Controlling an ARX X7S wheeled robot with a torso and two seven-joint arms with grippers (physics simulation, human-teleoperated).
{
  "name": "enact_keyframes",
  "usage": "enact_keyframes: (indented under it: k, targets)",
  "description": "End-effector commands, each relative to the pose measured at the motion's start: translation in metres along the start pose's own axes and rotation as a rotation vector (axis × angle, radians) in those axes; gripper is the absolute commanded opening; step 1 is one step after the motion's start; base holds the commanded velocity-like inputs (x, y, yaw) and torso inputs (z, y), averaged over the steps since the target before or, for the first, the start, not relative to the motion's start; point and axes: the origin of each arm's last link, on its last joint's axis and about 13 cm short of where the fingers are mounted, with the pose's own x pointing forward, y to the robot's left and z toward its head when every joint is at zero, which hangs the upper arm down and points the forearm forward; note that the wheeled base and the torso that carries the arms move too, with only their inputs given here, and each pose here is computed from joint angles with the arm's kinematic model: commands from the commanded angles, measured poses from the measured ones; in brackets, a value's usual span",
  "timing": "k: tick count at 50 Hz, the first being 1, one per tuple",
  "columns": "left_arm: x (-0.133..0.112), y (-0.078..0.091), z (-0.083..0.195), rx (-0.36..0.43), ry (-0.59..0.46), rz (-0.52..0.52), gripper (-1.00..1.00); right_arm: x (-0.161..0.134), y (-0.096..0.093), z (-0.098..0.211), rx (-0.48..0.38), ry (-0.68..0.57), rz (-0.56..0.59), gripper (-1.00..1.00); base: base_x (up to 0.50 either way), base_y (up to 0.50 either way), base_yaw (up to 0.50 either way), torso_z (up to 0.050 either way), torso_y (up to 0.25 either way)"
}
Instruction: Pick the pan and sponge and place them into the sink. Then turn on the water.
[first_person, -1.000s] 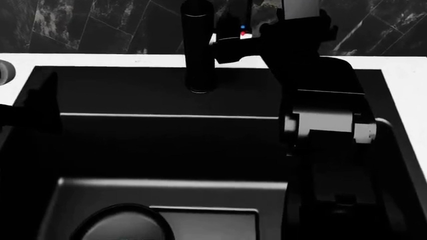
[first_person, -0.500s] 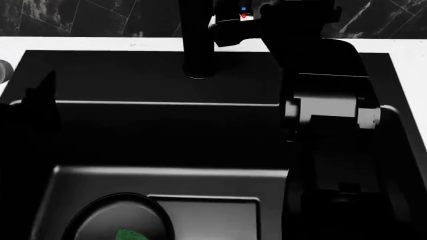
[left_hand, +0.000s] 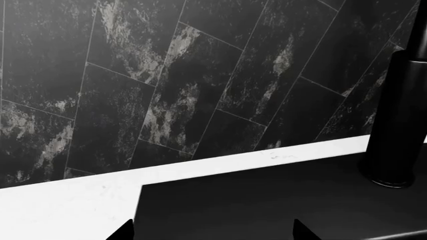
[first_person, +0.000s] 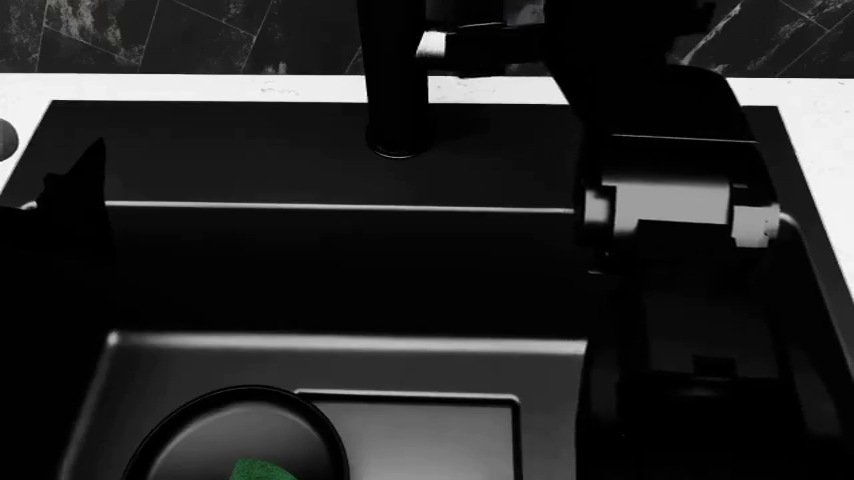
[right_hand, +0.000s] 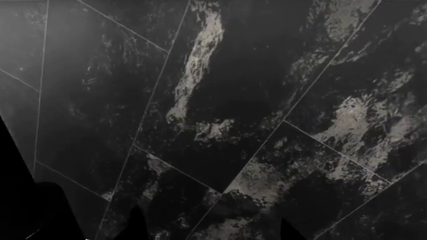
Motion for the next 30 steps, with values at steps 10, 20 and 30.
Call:
enact_keyframes:
  k: [10, 20, 30]
  targets:
    - [0.001, -0.002, -0.002, 0.008, 0.000, 0.004, 1.00, -0.003, -0.009, -0.004, -0.018, 0.026, -0.117, 1.00, 0.00, 0.00, 0.00, 0.000, 0.000]
    - [0.001, 0.001, -0.003, 0.007, 0.000, 0.001, 1.00, -0.005, -0.014, -0.005, -0.030, 0.030, -0.151, 1.00, 0.00, 0.00, 0.00, 0.000, 0.000]
    - [0.001, 0.001, -0.002, 0.010, 0.000, 0.008, 1.00, -0.006, -0.016, -0.009, -0.028, 0.037, -0.158, 1.00, 0.00, 0.00, 0.00, 0.000, 0.000]
